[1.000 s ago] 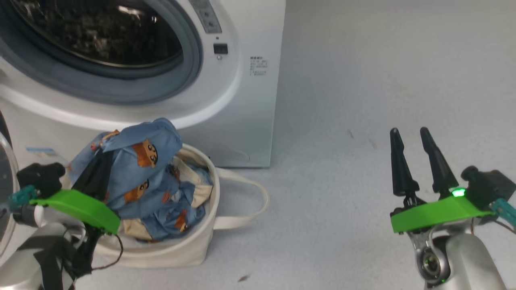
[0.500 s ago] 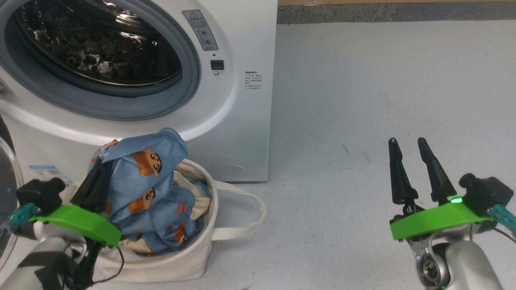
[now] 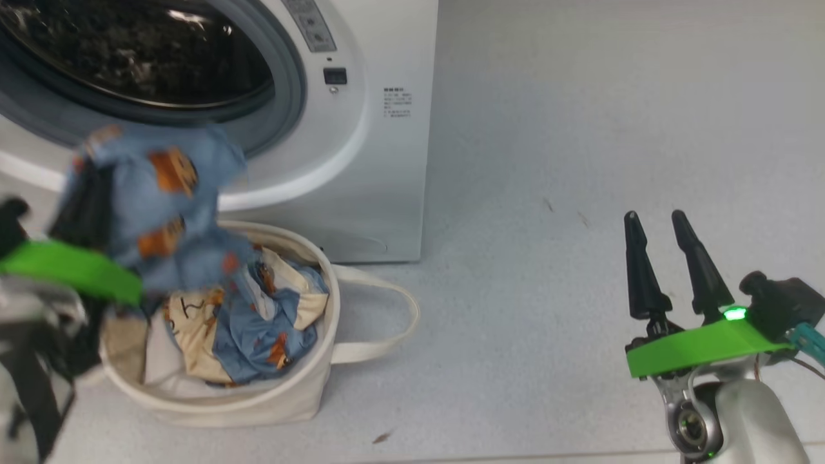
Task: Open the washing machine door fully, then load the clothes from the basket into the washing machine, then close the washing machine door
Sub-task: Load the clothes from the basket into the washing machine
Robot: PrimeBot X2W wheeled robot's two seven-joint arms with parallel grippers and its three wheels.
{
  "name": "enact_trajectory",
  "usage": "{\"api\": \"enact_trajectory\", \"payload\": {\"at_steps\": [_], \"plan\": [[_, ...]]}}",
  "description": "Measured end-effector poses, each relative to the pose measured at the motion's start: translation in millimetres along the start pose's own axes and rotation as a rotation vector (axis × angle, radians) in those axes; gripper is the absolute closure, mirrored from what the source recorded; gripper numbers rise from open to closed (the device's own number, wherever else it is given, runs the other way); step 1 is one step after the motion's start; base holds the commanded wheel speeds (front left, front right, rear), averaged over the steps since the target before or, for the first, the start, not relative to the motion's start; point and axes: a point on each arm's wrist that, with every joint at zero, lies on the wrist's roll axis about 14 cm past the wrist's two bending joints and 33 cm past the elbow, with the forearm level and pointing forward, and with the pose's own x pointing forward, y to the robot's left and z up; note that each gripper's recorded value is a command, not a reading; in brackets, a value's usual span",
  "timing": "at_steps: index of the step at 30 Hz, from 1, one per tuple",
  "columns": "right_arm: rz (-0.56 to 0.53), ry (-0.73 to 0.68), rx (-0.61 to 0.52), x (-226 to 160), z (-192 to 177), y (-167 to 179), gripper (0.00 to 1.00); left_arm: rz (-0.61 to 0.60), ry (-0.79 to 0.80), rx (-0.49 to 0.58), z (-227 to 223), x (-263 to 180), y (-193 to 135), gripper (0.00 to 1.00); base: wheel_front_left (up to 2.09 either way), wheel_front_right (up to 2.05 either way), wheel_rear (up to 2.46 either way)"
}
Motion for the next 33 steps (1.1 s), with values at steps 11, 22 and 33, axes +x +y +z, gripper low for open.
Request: {"api": "enact_trajectory", "payload": {"at_steps": [11,22,33], "plan": [[-0.021,0.013,-0.015,19.1,-12.8,-12.0,0.0,0.058,-0.047,0.0,22.8,70.8,35.0,1.0,0.0,0.0,0.0],[-0.059,0.048,-0.03,40.0,-46.9,-33.3,0.0,0.122,-0.05,-0.029,9.5,147.4,76.4,1.0,0.0,0.0,0.0],[-0.096,0.126,-0.053,53.3,-98.9,-57.6,0.0,0.135,0.055,-0.022,-65.9,206.1,104.1,1.0,0.0,0.0,0.0]]}}
